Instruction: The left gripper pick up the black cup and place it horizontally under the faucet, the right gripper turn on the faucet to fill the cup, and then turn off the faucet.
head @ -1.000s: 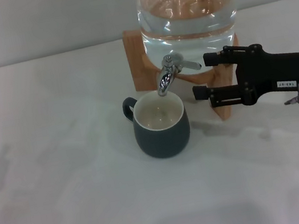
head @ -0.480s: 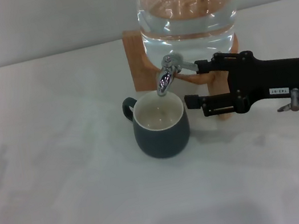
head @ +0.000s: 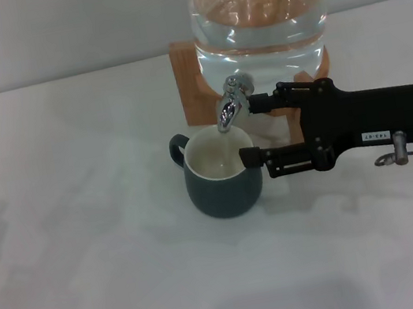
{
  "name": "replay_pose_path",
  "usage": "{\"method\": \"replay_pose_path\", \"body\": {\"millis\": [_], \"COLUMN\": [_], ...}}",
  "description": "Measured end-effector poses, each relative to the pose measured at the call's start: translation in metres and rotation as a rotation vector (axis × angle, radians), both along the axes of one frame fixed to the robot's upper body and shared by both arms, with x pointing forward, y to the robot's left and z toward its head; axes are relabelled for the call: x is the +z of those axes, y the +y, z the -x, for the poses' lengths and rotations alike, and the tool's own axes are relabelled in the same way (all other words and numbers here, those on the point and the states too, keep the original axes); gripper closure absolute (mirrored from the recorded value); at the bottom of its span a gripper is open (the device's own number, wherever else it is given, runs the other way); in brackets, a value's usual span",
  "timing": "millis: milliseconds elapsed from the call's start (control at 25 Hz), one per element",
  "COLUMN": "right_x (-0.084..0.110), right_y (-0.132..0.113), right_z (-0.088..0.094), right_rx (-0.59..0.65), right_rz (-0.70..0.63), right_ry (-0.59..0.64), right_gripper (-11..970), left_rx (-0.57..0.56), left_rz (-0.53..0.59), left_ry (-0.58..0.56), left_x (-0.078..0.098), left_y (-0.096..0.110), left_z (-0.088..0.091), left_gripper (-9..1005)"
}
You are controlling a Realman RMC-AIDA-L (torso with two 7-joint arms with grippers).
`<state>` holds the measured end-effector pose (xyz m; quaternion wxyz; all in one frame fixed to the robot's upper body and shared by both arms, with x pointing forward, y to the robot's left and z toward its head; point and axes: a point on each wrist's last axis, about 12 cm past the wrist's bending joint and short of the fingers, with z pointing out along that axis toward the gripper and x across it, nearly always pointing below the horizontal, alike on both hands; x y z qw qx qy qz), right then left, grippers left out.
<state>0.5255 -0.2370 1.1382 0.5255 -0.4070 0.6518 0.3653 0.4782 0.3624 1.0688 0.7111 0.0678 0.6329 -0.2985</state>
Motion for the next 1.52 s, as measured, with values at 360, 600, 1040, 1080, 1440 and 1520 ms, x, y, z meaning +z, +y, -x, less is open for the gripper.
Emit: {"method": "replay_pose_path", "body": {"millis": [360,600,1040,1080,1440,1520], "right_x": [0.006,0.007,-0.005,-0.005,-0.003,-0.003], "right_y": [-0.036,-0.043,-0.003,-0.001,0.015,0.016], "right_z": [0.002,0.018,0.021,0.020,0.014,0.014], "right_rx": [-0.099,-0.054,0.073,0.074,0.062,0.060], "right_rz": [-0.021,-0.068,-0.042,-0.038,-0.017,-0.022], "right_ry": [-0.016,0.013,0.059,0.058,0.032,0.032], "right_gripper": [107,107,106,106,106,106], "left_rx": [0.000,0.011,0.031,0.031,0.032,0.030], "left_rz": [-0.001,-0.017,-0.017,-0.016,-0.016,-0.017], "left_ry": [0.001,0.010,0.034,0.034,0.035,0.035], "left_x": [0.000,0.002,0.002,0.002,0.001,0.001], "left_y": [0.001,0.004,0.005,0.005,0.006,0.005], "left_z": [0.000,-0.002,-0.011,-0.011,-0.009,-0.009], "left_gripper": [590,590,589,589,590,589]}}
